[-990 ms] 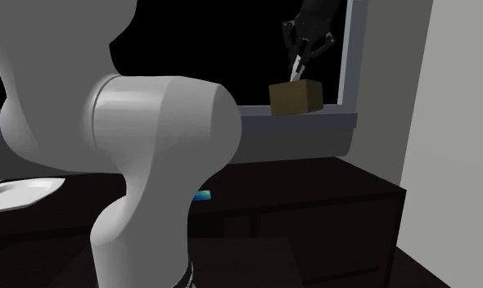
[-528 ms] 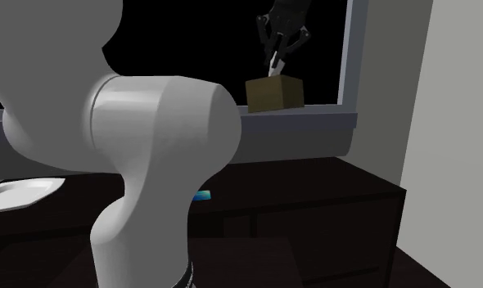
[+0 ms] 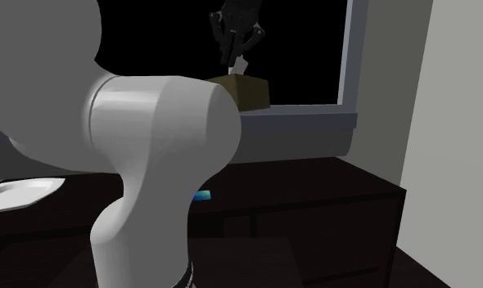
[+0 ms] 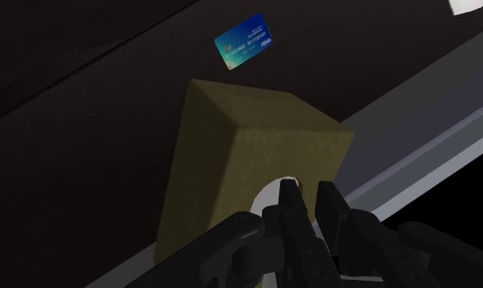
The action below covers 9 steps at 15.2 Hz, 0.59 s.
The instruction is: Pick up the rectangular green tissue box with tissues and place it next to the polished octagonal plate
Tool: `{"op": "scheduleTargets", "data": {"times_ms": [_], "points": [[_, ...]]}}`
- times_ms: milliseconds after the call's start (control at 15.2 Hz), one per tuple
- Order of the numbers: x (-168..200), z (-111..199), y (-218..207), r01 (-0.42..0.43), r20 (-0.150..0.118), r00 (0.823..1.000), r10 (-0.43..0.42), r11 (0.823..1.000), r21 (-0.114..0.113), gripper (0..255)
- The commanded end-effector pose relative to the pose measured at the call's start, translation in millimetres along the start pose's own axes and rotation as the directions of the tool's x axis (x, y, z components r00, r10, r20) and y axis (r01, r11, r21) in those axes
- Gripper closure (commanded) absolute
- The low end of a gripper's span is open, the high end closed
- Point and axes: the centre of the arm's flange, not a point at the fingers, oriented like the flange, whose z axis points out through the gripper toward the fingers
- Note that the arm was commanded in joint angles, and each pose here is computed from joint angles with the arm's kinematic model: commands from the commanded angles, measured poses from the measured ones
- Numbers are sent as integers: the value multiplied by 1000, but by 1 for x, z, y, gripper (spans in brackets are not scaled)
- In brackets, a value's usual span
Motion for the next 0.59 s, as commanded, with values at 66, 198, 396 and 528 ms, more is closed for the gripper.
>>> {"op": "scheduleTargets", "data": {"times_ms": [66, 198, 396, 528], "points": [[-21, 11, -33, -2, 0, 1000, 2, 1000, -1, 255], [-35, 17, -55, -2, 0, 1000, 2, 1000, -1, 255], [-55, 26, -88, -2, 0, 1000, 2, 1000, -1, 255], [-69, 32, -109, -2, 0, 1000, 2, 1000, -1, 255]]}}
